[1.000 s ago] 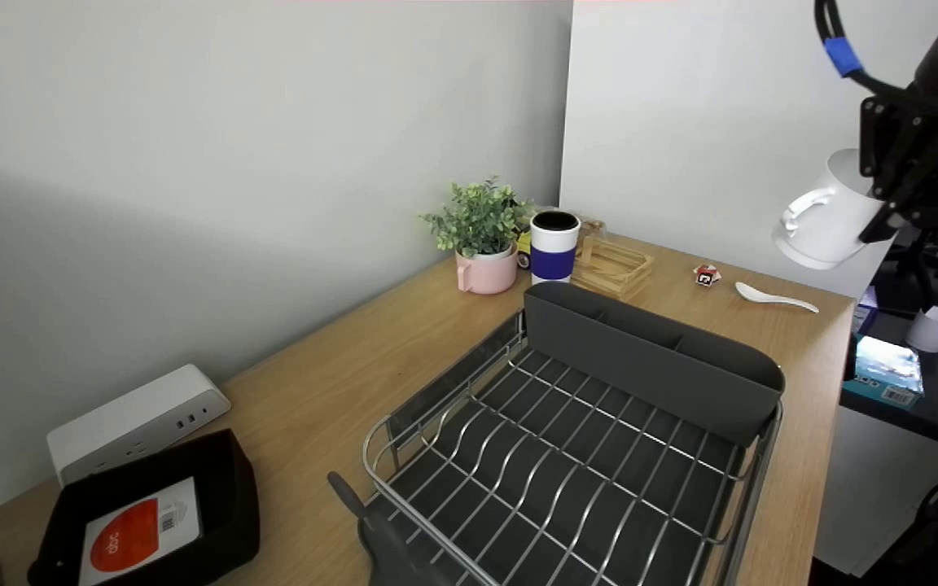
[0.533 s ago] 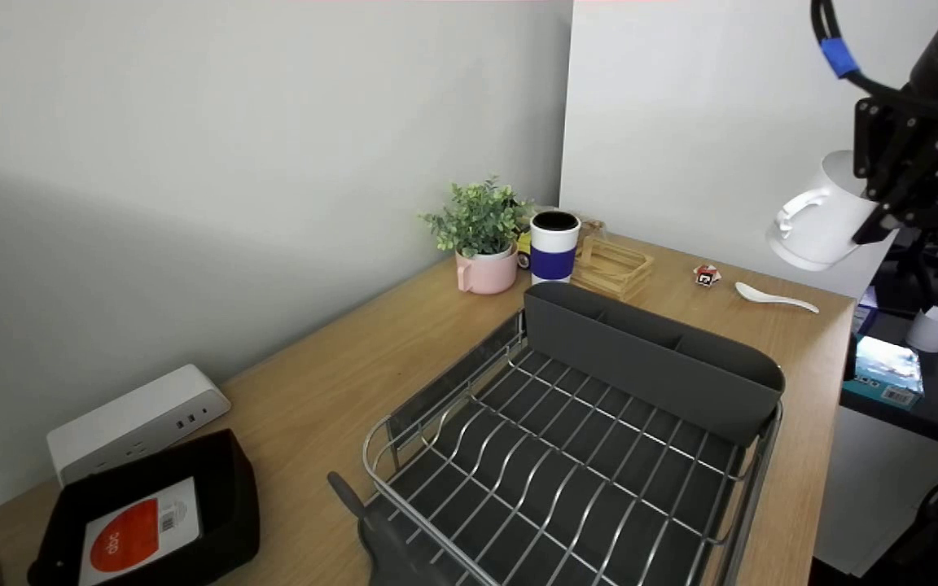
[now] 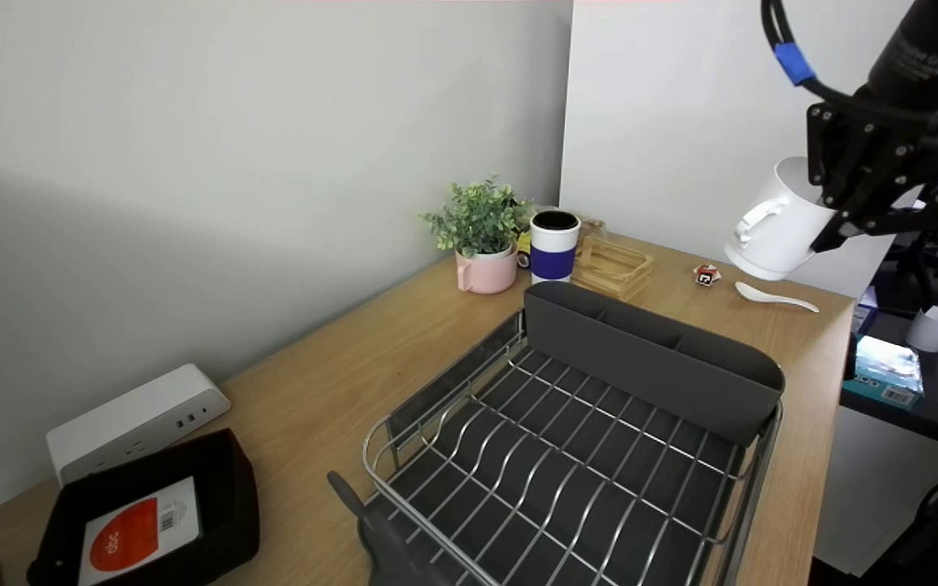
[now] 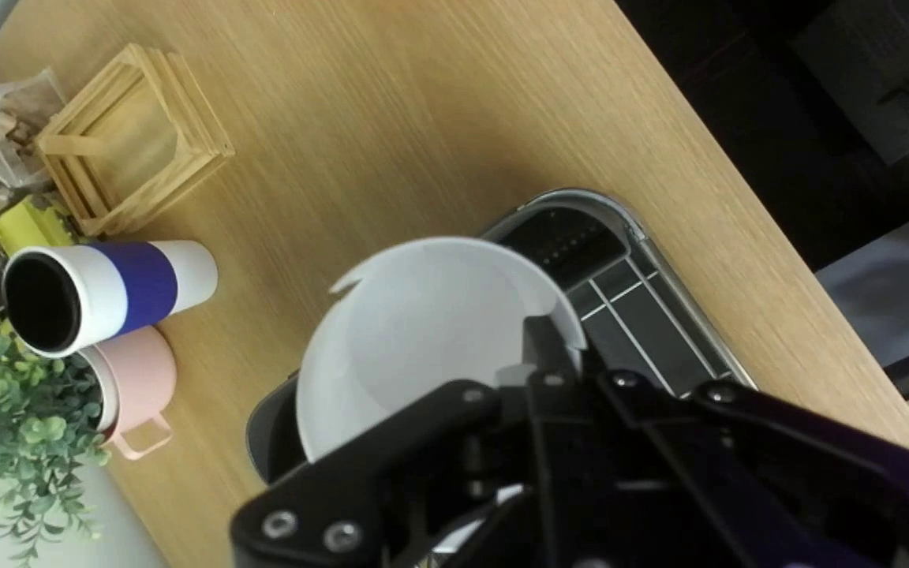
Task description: Put the mug into the plate dryer
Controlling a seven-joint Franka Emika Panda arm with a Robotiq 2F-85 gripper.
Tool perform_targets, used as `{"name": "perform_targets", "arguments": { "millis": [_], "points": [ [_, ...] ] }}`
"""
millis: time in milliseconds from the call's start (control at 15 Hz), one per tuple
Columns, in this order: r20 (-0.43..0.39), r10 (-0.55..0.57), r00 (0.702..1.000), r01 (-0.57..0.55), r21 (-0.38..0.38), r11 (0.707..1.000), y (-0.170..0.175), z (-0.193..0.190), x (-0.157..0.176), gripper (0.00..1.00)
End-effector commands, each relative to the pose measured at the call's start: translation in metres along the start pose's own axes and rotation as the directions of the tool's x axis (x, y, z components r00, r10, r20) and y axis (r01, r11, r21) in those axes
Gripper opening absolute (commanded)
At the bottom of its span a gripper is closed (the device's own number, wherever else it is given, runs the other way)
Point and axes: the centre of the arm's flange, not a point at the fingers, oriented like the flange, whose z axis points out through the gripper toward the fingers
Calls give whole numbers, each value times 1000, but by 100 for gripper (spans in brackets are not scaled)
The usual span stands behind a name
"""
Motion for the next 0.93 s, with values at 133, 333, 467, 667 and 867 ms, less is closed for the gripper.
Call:
{"name": "perform_targets", "arguments": {
  "millis": [133, 333, 467, 667, 867],
  "points": [
    [-12, -134, 991, 134, 42, 990, 9, 1, 48, 1],
    [-16, -163, 986, 164, 64, 984, 14, 4, 66, 1],
    [-25, -181, 983, 183, 95, 979, 19, 10, 75, 1],
    [-18, -170, 985, 171, 117, 978, 32, 25, 89, 1],
    [4, -160, 987, 158, 132, 978, 41, 44, 99, 1]
  ]
}}
